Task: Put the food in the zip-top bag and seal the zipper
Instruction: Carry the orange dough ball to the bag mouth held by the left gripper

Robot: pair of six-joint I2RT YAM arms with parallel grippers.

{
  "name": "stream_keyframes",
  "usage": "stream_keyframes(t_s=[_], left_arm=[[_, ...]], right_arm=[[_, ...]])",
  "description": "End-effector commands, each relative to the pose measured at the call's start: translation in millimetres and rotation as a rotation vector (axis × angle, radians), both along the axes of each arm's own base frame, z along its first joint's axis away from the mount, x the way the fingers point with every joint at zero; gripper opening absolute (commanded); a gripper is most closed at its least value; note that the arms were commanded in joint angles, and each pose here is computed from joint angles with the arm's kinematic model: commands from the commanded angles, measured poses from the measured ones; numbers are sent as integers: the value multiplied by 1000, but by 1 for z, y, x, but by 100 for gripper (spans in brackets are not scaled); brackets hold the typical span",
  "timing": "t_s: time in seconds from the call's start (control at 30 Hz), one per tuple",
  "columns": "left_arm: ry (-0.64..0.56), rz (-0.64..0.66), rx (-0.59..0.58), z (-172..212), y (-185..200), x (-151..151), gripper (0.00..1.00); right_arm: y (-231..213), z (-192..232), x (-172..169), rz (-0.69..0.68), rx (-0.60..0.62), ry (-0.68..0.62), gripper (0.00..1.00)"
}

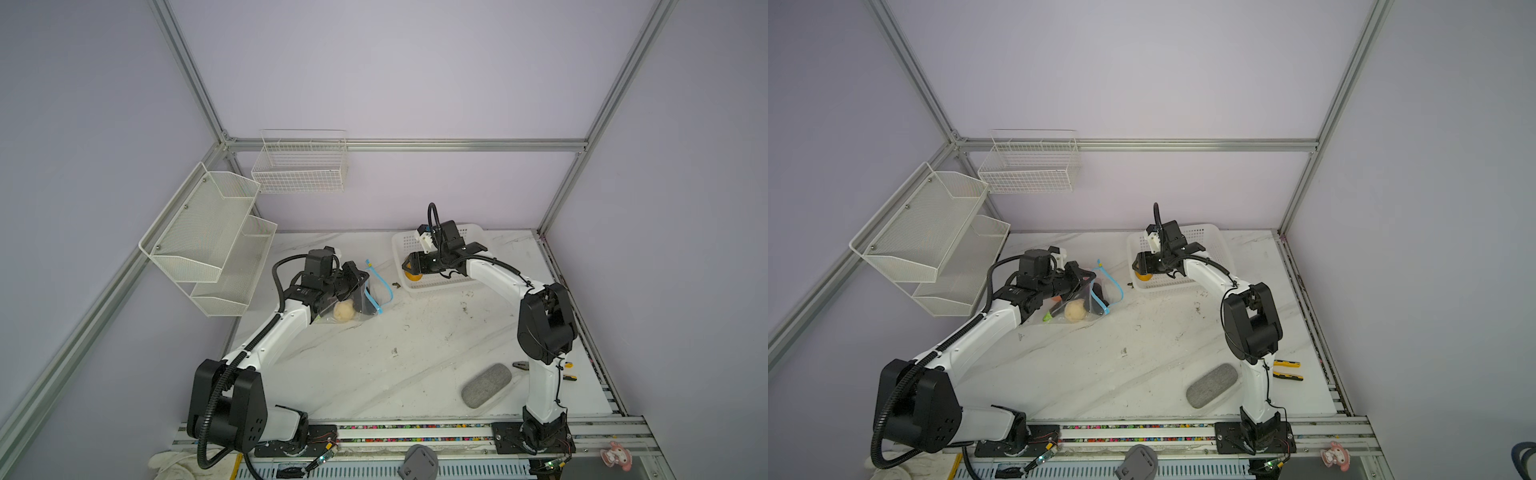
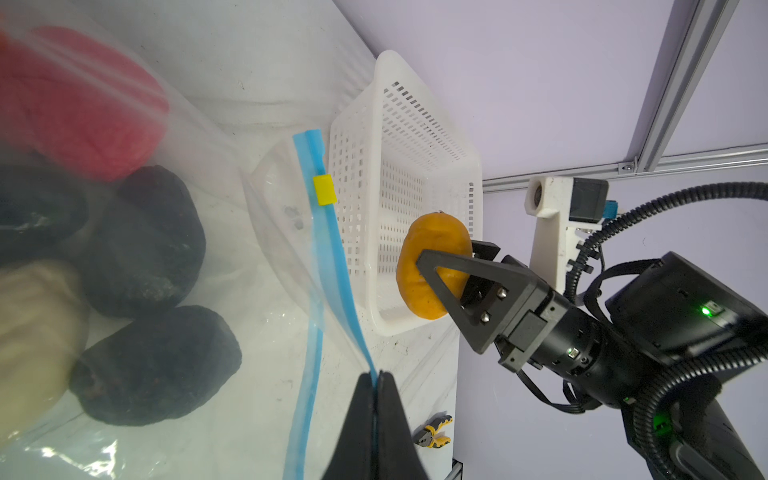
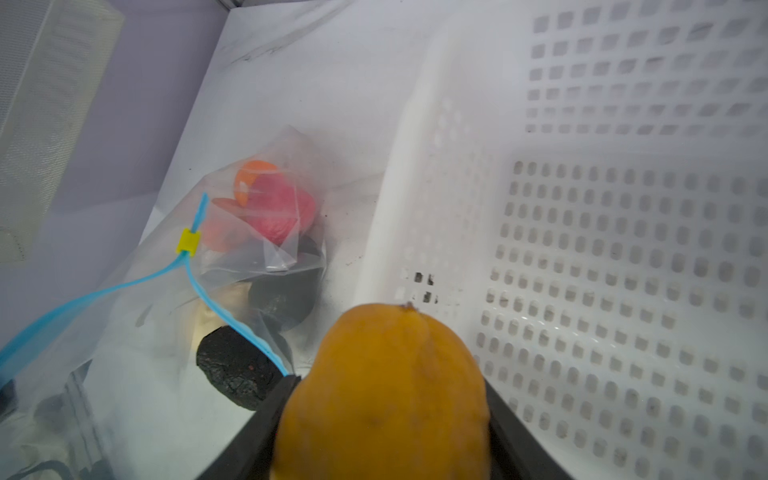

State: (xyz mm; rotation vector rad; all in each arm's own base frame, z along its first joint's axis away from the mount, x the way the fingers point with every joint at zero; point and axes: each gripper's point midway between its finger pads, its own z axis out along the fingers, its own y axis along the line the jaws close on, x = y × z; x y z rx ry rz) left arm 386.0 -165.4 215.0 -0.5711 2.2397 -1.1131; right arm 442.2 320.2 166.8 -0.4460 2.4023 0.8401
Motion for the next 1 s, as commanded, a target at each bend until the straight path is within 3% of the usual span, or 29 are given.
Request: stream_keyframes(t_s=[0.0, 0.67, 0.97], left_arm=[[-102, -18, -20, 37, -6, 8, 0], [-112, -18, -17, 44, -5, 7, 0], [-120, -19, -20, 48, -5, 4, 0]], right_arm=[[14, 32, -9, 44, 68, -89, 61], [84, 32, -66, 272, 278, -111, 59], [99, 17, -72, 296, 277, -92, 59]])
